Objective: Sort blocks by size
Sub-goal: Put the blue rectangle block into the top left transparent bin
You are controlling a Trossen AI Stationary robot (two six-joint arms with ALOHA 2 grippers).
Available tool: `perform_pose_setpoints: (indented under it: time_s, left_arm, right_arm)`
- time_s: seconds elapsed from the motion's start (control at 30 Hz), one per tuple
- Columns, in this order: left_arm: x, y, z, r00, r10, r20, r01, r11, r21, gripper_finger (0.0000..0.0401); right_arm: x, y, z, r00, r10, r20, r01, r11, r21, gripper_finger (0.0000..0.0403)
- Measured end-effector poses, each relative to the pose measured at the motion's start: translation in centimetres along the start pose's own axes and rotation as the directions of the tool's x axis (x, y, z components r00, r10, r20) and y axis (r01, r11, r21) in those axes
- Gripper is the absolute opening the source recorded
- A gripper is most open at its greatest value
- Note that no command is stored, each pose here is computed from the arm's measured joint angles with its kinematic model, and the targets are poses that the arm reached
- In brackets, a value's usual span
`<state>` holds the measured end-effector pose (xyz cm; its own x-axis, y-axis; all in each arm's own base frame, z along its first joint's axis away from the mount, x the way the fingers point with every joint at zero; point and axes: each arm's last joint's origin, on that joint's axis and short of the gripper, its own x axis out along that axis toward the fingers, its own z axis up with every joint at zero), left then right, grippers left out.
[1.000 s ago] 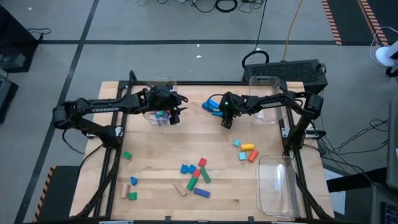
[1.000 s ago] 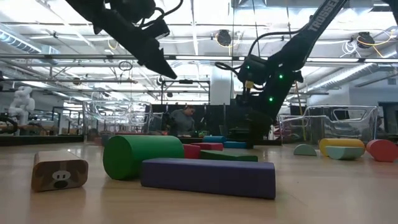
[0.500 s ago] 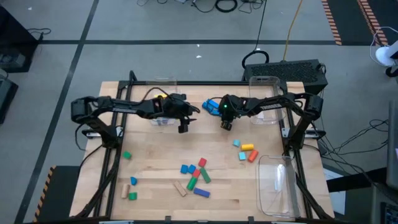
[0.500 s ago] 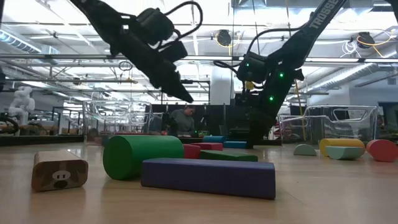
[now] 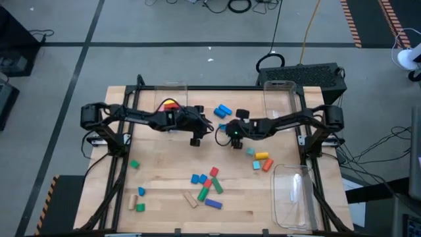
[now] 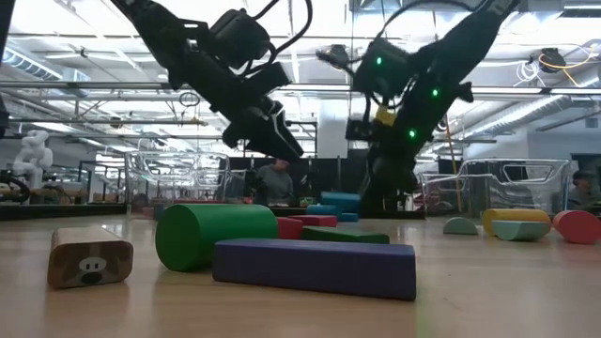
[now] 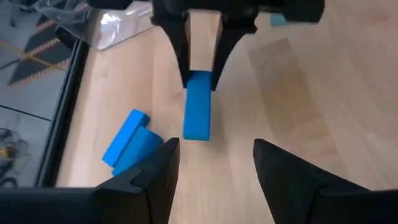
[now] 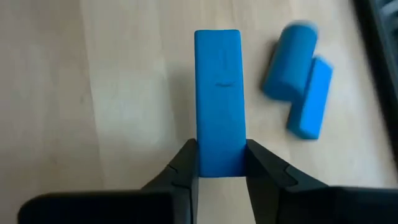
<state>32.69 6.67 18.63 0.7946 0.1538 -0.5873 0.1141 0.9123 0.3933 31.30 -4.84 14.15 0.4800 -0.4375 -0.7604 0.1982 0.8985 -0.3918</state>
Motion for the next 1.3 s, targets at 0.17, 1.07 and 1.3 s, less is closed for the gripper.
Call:
perform_pose_setpoints:
  time_s: [0.17, 1.07, 1.3]
  left_arm:
    - [0.0, -0.5, 0.3, 1.0, 0.025, -0.014, -0.024, 0.999, 0.039, 0.0207]
    - [0.0, -1.0, 1.1, 0.999, 0.032, 0.038, -0.034, 0.998, 0.045, 0.0207]
    - [0.0, -1.0, 1.1, 0.999, 0.032, 0.038, -0.034, 0.998, 0.044, 0.019]
  right_arm:
    - [-1.7, 1.0, 1.4, 0.993, -0.001, 0.121, 0.002, 1.0, -0.009, 0.0075]
    - [-3.5, 2.3, 3.2, 0.957, -0.052, 0.287, 0.068, 0.997, -0.046, 0.0075]
    - [-3.6, 2.4, 3.4, 0.951, -0.055, 0.303, 0.071, 0.997, -0.041, 0.0075]
